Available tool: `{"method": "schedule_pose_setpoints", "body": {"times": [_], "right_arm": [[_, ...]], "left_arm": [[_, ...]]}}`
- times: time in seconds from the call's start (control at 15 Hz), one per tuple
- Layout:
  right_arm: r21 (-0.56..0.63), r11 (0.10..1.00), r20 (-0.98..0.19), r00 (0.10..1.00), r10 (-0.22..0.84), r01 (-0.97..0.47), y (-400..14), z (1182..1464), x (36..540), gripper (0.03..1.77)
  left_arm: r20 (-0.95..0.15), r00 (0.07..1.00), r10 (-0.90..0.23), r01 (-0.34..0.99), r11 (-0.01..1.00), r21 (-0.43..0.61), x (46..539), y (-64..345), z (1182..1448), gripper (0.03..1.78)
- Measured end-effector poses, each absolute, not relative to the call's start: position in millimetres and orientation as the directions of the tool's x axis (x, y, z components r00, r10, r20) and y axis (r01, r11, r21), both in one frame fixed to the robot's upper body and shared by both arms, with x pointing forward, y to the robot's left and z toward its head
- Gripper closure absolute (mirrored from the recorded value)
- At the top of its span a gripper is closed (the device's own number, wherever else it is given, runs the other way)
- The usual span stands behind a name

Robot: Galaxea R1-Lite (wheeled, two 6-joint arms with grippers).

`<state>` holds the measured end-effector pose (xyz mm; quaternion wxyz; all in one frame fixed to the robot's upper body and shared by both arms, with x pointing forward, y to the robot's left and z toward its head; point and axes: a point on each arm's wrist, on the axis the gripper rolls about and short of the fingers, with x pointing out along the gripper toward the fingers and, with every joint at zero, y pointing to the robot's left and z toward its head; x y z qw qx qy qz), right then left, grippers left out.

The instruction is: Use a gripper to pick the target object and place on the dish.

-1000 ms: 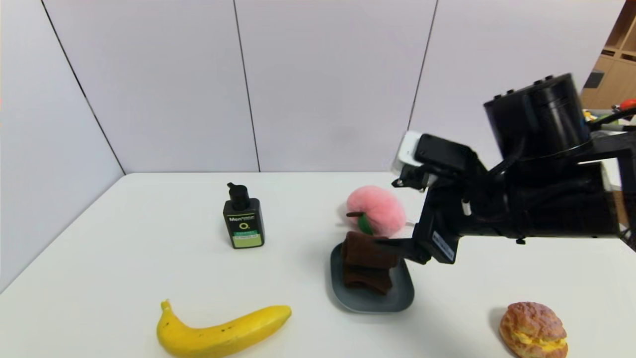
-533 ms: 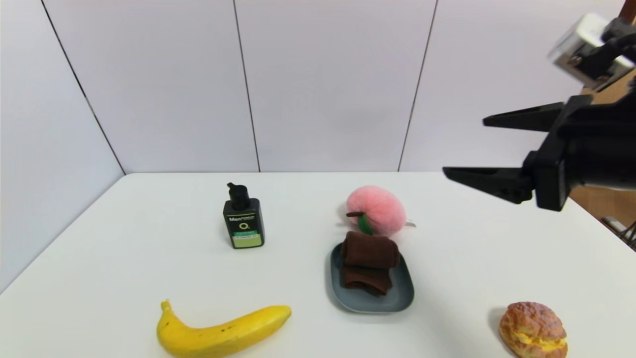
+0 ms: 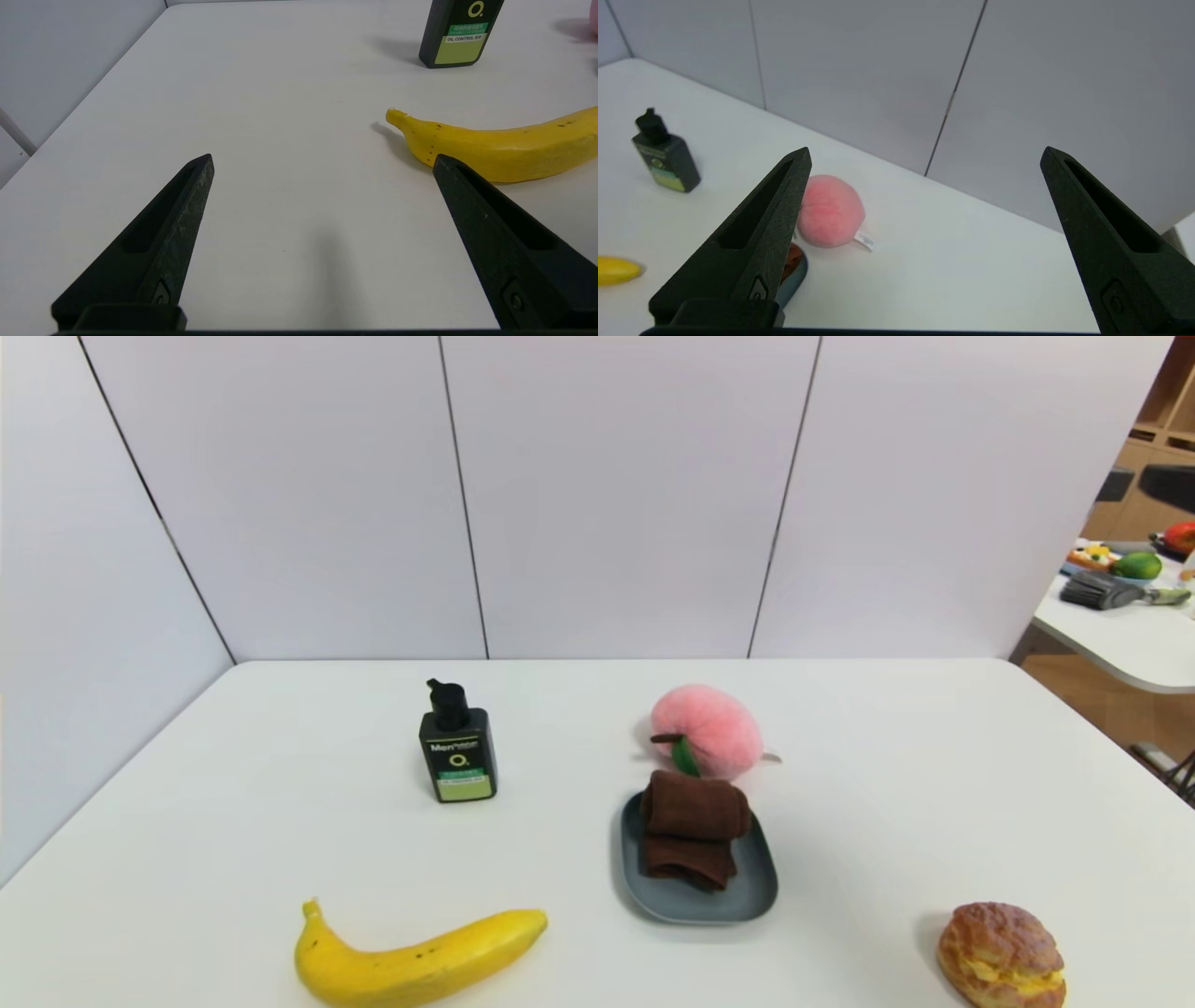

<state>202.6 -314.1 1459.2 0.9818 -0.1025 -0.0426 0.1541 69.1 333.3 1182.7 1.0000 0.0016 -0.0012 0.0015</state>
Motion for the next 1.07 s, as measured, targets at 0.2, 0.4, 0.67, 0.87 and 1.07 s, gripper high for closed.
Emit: {"method": "schedule_pose_setpoints", "body": {"times": [0.2, 0.4, 0.67, 0.87, 1.07], "right_arm": [[-0.241, 0.950, 0.211, 0.944, 0.252, -0.199, -326, 1458, 184, 0.11], [-0.260, 0.957, 0.345, 0.913, 0.219, -0.131, -330, 1449, 165, 0.11], [-0.253, 0.963, 0.450, 0.869, 0.206, -0.097, -331, 1434, 141, 0.10], [-0.196, 0.973, 0.483, 0.852, 0.202, -0.120, -332, 1423, 122, 0.10], [-0.163, 0.978, 0.503, 0.842, 0.193, -0.127, -332, 1407, 102, 0.10]], "left_arm": [[0.003, 1.000, 0.003, -0.003, 1.000, 0.003, 69, 333, 1183, 0.12], [0.003, 1.000, 0.003, -0.003, 1.000, 0.003, 69, 333, 1183, 0.12], [0.003, 1.000, 0.003, -0.003, 1.000, 0.003, 69, 333, 1183, 0.12], [0.003, 1.000, 0.003, -0.003, 1.000, 0.003, 69, 333, 1183, 0.12], [0.003, 1.000, 0.003, -0.003, 1.000, 0.003, 69, 333, 1183, 0.12]]}}
